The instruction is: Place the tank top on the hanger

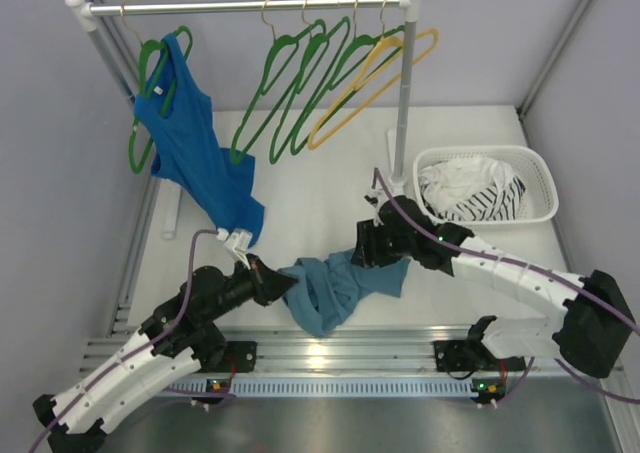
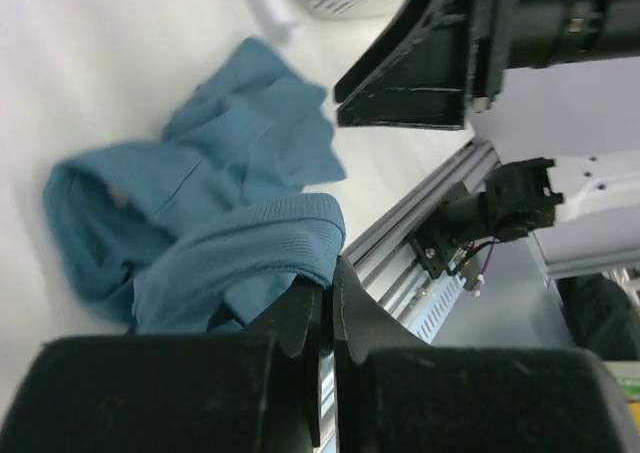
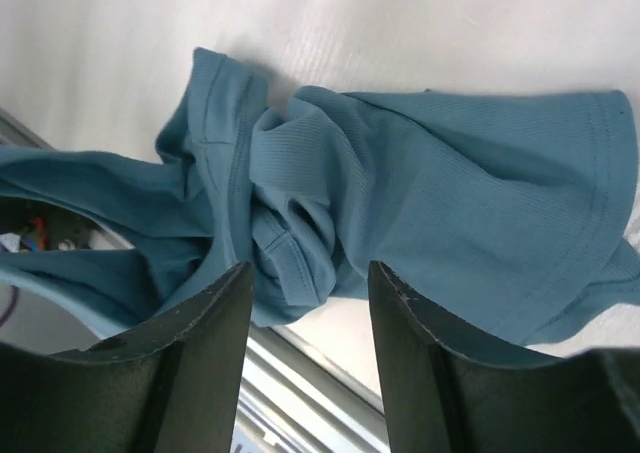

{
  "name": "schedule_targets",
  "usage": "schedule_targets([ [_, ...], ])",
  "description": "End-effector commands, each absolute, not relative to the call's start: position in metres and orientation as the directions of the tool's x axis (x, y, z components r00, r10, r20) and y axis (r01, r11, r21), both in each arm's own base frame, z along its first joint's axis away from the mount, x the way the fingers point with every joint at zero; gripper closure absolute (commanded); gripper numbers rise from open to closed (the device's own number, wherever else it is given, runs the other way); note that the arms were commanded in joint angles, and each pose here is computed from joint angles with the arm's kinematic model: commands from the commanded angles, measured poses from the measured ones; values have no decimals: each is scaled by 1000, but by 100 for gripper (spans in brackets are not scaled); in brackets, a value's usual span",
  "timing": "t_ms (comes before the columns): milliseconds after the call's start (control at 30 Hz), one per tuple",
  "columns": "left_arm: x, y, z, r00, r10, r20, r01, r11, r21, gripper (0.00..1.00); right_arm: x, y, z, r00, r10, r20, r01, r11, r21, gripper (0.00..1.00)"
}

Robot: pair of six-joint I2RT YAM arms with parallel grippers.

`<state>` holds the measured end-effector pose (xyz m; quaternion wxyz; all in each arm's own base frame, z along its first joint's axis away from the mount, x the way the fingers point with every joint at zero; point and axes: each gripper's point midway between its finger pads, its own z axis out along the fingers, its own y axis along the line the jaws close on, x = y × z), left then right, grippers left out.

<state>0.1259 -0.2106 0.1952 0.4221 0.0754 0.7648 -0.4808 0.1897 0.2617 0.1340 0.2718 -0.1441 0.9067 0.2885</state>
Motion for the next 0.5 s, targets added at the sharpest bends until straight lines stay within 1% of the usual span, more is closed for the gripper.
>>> schedule_targets([
  [0,125,-189,139,-755,-403,-517,196,613,-765,100,216,295,154,-706,-129,-697,-519,764,383,50],
  [67,120,-182,120,-781,-433,-450,96,628,-772,100,218,307,156,-675,-167,-719,-552,760,342,49],
  [100,118,-178,112,-787,-439,-434,63,642,-764,100,219,313,150,-673,-190,-715,-562,761,326,48],
  [133,120,-173,107,-781,-462,-421,21,654,-757,100,222,318,155,-649,-202,-734,-577,759,301,47],
  [267,119,-152,92,-764,-486,-424,-68,714,-696,100,211,345,149,-614,-276,-739,-631,734,250,46],
  [333,120,-150,93,-755,-500,-424,-80,712,-697,100,211,351,148,-619,-284,-733,-630,736,247,46],
  [467,121,-152,91,-755,-506,-417,-82,705,-705,100,205,358,127,-643,-313,-698,-620,748,236,47],
])
